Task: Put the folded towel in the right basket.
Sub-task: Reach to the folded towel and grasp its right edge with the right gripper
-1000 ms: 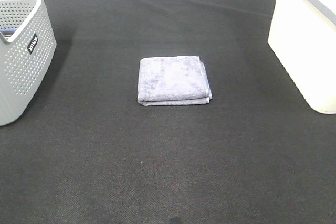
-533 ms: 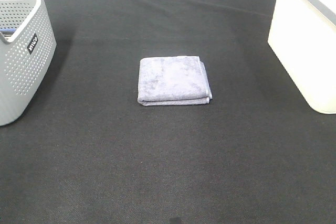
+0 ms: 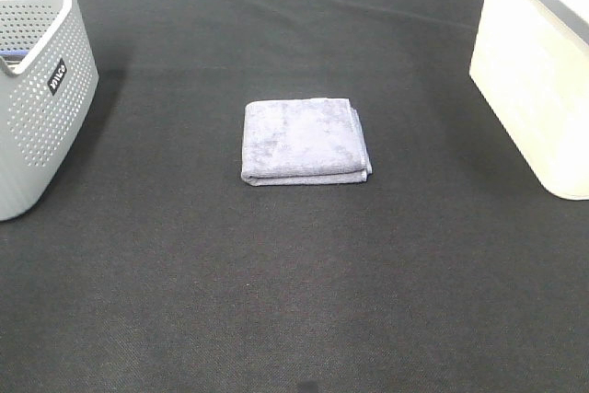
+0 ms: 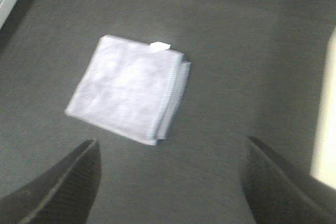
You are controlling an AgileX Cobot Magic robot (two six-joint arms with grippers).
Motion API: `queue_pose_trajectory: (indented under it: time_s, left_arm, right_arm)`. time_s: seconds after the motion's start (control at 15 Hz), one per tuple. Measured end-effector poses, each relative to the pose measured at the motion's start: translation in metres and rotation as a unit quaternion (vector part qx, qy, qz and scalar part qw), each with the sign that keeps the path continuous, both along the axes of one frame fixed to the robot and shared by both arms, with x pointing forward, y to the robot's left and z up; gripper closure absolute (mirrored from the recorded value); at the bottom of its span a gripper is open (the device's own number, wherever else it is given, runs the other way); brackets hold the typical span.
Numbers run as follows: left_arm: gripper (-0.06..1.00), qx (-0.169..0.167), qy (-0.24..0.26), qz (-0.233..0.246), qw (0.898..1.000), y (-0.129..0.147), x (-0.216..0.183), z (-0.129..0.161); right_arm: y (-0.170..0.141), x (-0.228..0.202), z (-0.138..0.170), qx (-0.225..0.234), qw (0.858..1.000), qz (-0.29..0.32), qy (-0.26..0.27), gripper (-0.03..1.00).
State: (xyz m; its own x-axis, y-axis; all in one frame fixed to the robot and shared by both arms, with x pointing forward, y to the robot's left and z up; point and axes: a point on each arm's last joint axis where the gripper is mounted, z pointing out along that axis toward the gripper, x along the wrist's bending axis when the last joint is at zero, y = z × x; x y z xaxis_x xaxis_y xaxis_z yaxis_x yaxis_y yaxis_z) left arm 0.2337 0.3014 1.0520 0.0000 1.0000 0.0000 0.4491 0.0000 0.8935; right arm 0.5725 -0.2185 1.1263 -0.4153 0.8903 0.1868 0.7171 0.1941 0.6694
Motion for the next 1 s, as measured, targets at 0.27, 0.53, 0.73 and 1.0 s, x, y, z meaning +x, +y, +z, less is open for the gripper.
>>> queue_pose_trajectory:
  time_s: [0.27, 0.53, 0.73, 1.0]
  left_arm:
    - [-0.03, 0.000, 0.000, 0.000, 1.000, 0.000, 0.000, 0.000]
    - [-0.03, 0.000, 0.000, 0.000, 1.000, 0.000, 0.000, 0.000]
    - [-0.03, 0.000, 0.000, 0.000, 1.000, 0.000, 0.000, 0.000]
    - [-0.03, 0.000, 0.000, 0.000, 1.000, 0.000, 0.000, 0.000]
  right_arm:
    - [0.053, 0.036, -0.042, 0.002, 0.997, 0.050, 0.061, 0.27]
    - [0.069, 0.080, -0.089, 0.023, 0.985, 0.017, 0.171, 0.27]
    - [0.080, 0.111, -0.125, 0.021, 0.973, 0.019, 0.231, 0.27]
    - [0.089, 0.139, -0.185, 0.013, 0.960, 0.015, 0.280, 0.27]
